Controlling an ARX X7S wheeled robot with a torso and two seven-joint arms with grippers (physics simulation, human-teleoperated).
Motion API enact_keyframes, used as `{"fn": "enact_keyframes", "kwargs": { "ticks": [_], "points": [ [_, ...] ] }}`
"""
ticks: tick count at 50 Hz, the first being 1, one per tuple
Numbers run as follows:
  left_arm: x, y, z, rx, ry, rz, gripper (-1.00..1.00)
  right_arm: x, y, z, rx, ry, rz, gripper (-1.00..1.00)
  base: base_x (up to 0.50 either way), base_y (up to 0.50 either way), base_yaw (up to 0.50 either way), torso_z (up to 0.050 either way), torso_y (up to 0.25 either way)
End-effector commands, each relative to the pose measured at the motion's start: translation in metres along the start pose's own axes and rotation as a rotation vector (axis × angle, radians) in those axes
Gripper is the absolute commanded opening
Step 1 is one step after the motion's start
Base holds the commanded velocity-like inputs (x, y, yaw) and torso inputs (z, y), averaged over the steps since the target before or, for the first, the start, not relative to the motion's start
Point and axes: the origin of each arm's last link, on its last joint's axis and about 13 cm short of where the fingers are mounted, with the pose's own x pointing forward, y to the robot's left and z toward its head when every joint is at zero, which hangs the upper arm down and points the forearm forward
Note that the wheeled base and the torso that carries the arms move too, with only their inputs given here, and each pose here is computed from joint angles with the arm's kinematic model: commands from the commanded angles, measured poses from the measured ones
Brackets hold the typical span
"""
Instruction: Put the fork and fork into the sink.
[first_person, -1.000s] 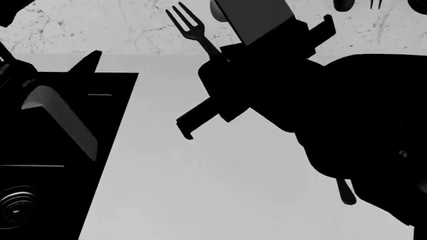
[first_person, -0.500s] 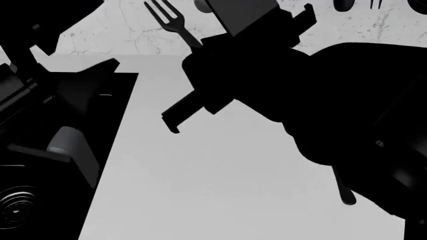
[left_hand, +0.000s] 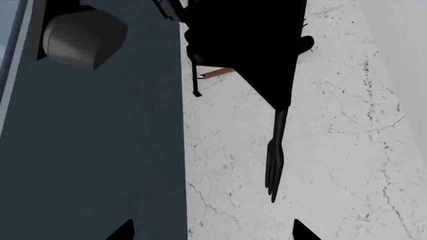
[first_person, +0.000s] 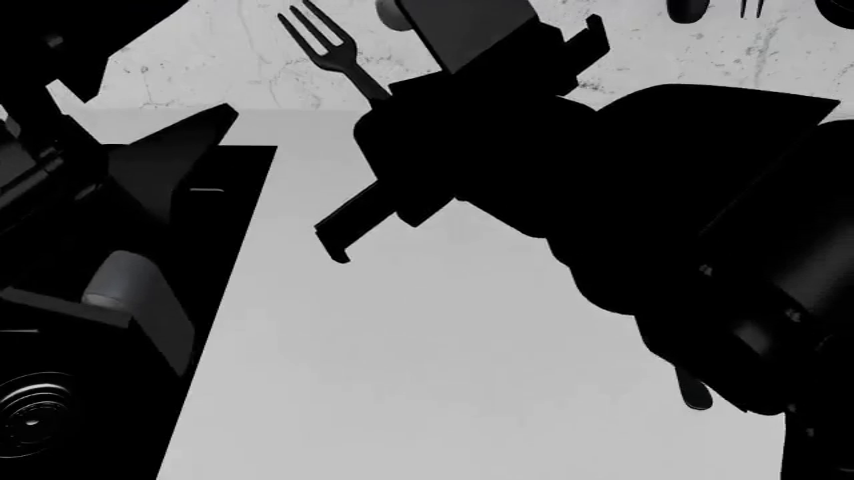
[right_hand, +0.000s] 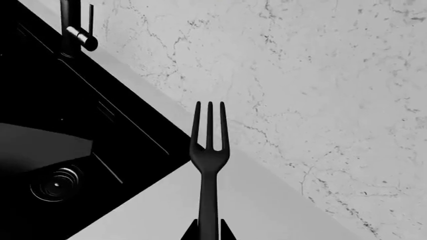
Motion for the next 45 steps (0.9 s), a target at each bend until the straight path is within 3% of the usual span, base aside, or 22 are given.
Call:
{"fn": "enact_keyframes", "kwargs": {
  "ticks": [1,26,45],
  "points": [
    [0.002,-0.005,0.002,-0.007,-0.004,-0.006,1.00,0.003,0.004,0.003,-0.020,-0.010,0.020,-1.00,0.00,0.00,0.00,0.000,0.000],
    [0.007,-0.014,0.005,-0.022,-0.021,-0.039,1.00,0.019,0.013,-0.008,-0.009,0.014,0.101,-1.00,0.00,0.00,0.00,0.000,0.000],
    [0.007,-0.027,0.007,-0.022,-0.020,-0.085,1.00,0.014,0.015,-0.007,-0.025,0.018,0.103,-1.00,0.00,0.00,0.00,0.000,0.000]
  ]
}}
